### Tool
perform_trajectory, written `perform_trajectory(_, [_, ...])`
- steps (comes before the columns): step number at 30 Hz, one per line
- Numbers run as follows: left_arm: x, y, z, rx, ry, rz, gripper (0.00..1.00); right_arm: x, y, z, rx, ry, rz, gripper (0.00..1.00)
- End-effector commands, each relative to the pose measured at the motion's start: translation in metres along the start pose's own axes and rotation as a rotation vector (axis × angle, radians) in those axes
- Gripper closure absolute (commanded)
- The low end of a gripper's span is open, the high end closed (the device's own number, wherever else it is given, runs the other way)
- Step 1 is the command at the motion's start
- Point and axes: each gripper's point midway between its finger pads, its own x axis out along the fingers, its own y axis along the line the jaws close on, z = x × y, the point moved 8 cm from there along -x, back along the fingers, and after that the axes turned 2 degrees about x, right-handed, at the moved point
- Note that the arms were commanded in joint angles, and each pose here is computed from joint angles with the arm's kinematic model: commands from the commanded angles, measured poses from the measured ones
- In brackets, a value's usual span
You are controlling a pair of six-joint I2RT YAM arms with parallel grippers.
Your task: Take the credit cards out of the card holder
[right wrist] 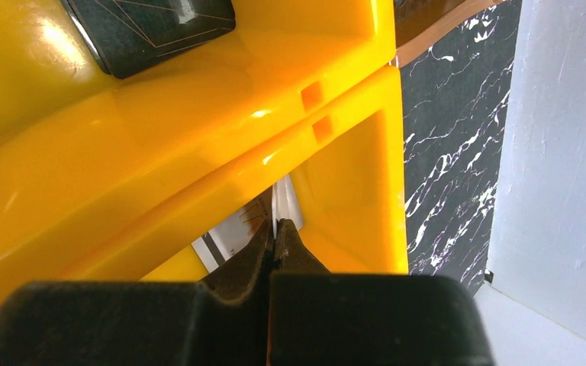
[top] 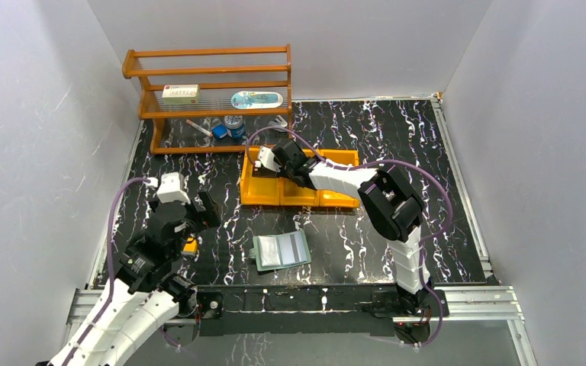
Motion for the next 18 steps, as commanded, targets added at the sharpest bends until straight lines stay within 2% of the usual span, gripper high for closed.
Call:
perform_trajectory(1, [-0.009, 0.009, 0.009, -0.030, -0.069, 0.049, 0.02, -0.006, -0.007, 0.010, 0.002, -0.010, -0.016, 0.94])
perform_trajectory(4, [-0.009, 0.009, 0.009, -0.032, -0.074, 0.050, 0.02, -0.008, -0.005, 0.012, 0.015, -0.024, 0.006, 0.82])
perform_trajectory(6, [-0.009, 0.009, 0.009, -0.027, -0.067, 0.051, 0.01, -0.009, -0.003, 0.013, 0.019, -0.037, 0.028, 0.78])
perform_trajectory(18, [-0.006, 0.008, 0.007, -0.015, -0.045, 0.058, 0.02, -0.021, -0.003, 0.015, 0.065, -0.075, 0.056, 0.69])
